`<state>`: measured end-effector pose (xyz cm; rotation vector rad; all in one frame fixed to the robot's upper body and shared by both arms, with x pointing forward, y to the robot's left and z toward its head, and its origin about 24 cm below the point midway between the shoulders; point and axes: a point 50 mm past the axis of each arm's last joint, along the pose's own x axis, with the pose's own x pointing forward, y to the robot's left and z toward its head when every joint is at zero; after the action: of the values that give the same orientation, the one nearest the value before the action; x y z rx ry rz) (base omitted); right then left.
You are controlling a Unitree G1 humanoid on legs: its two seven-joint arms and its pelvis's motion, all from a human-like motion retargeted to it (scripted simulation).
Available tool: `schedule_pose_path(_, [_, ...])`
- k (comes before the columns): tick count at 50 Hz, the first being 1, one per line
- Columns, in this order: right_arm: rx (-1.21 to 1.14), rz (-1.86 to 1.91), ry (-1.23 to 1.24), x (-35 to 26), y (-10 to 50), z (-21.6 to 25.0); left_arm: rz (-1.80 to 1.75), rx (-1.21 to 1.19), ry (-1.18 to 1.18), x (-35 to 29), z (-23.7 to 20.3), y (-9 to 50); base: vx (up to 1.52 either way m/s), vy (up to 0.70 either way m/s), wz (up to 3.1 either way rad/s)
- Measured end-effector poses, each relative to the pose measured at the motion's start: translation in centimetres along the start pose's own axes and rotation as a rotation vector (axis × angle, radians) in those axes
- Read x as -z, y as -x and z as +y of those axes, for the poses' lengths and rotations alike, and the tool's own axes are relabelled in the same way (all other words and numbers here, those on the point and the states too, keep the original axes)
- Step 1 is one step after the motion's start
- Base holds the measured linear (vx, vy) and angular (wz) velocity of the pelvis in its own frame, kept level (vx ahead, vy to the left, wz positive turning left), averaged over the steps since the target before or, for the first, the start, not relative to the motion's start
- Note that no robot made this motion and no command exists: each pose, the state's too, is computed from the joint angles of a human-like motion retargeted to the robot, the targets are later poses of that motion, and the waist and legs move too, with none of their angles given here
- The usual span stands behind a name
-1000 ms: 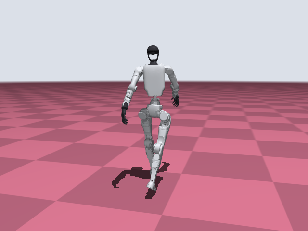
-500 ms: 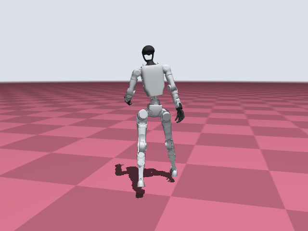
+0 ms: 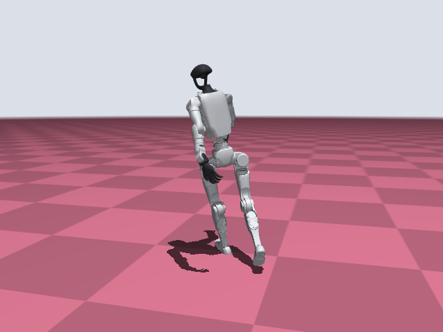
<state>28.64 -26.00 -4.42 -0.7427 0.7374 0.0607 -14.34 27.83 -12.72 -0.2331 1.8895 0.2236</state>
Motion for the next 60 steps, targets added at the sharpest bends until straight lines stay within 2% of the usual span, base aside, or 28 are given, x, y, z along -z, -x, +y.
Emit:
schedule_pose_path(2, [-0.156,-0.039,0.187,-1.6,-0.1,3.4,-0.147,0.014,0.058,-4.0,-0.9,0.1,-0.98,0.32,-7.41])
schedule_pose_path(3, [-0.151,0.094,0.122,1.8,0.0,1.7,-0.259,-0.007,-0.116,-9.2,-1.2,1.4,1.00,0.25,9.10])
schedule_pose_path(4, [-0.144,0.188,0.086,4.4,0.4,2.3,-0.384,-0.021,-0.178,-12.5,-1.3,2.9,2.60,0.40,15.54])
schedule_pose_path(5, [-0.134,0.267,0.071,6.8,1.1,3.8,-0.514,-0.026,-0.187,-14.9,-1.2,4.4,2.31,0.30,9.50])
schedule_pose_path(8, [-0.161,0.412,0.010,11.8,3.1,6.1,-0.883,0.112,-0.213,-22.0,-5.1,9.6,1.08,0.08,5.24])
schedule_pose_path(14, [-0.370,0.635,-0.174,19.8,9.5,12.4,-1.254,0.419,-0.601,-27.7,-14.0,19.1,0.73,-0.20,5.20])
schedule_pose_path(17, [-0.492,0.678,-0.218,20.9,11.4,14.3,-1.366,0.431,-0.703,-28.4,-15.9,21.5,0.69,-0.45,4.14])
schedule_pose_path(20, [-0.530,0.703,-0.282,21.5,12.3,15.0,-1.400,0.421,-0.656,-27.8,-15.4,20.7,0.70,-0.60,2.30])
schedule_pose_path(25, [-0.258,0.781,-0.401,21.8,11.4,13.0,-1.204,0.308,-0.259,-26.1,-11.8,14.7,0.72,-0.49,0.58])
schedule_pose_path(28, [-0.125,0.817,-0.410,21.6,11.3,13.1,-0.991,0.020,-0.353,-23.9,-8.3,10.7,0.68,-0.41,1.03])
schedule_pose_path(30, [-0.155,0.775,-0.387,20.9,10.8,13.5,-0.826,-0.050,-0.458,-21.8,-6.9,8.3,0.37,-0.38,1.60])
schedule_pose_path(32, [-0.247,0.676,-0.360,18.8,9.1,13.4,-0.769,-0.036,-0.413,-21.1,-6.3,7.4,0.20,-0.54,1.31])
schedule_pose_path(35, [-0.254,0.514,-0.287,15.2,6.2,11.1,-0.793,-0.014,-0.231,-20.7,-5.0,7.2,0.44,-0.47,0.56])
schedule_pose_path(37, [-0.220,0.449,-0.242,13.5,4.8,9.1,-0.819,0.027,0.027,-20.0,-4.5,6.8,0.66,0.12,-0.17])
schedule_pose_path(39, [-0.124,0.402,-0.214,12.4,3.9,7.1,-0.805,0.020,0.269,-18.4,-3.6,5.8,0.71,0.39,-0.82])
schedule_pose_path(41, [-0.013,0.361,-0.223,11.9,3.5,5.4,-0.753,-0.020,0.351,-16.0,-2.8,4.5,0.80,-0.01,-0.14])
schedule_pose_path(45, [0.047,0.380,-0.224,13.0,4.0,4.8,-0.576,-0.069,0.294,-11.0,-2.8,1.8,0.82,-0.04,1.35])
schedule_pose_path(50, [-0.234,0.539,-0.222,17.9,8.0,11.3,-0.330,-0.019,-0.116,-8.7,-3.2,0.4,0.83,-0.02,2.01])
schedule_pose_path(52, [-0.370,0.603,-0.242,19.1,10.0,14.5,-0.365,-0.066,-0.191,-11.4,-3.3,1.2,0.75,-0.06,1.98])
schedule_pose_path(55, [-0.503,0.677,-0.245,20.2,12.8,17.9,-0.544,-0.091,-0.126,-17.0,-4.7,3.3,0.77,-0.06,2.71])
schedule_pose_path(57, [-0.562,0.704,-0.243,20.8,14.4,19.6,-0.702,-0.009,-0.113,-20.7,-6.9,5.4,0.75,-0.13,3.46])
schedule_pose_path(60, [-0.625,0.715,-0.223,21.2,16.0,21.2,-0.924,0.153,-0.217,-25.2,-10.9,9.4,0.71,-0.25,3.48])
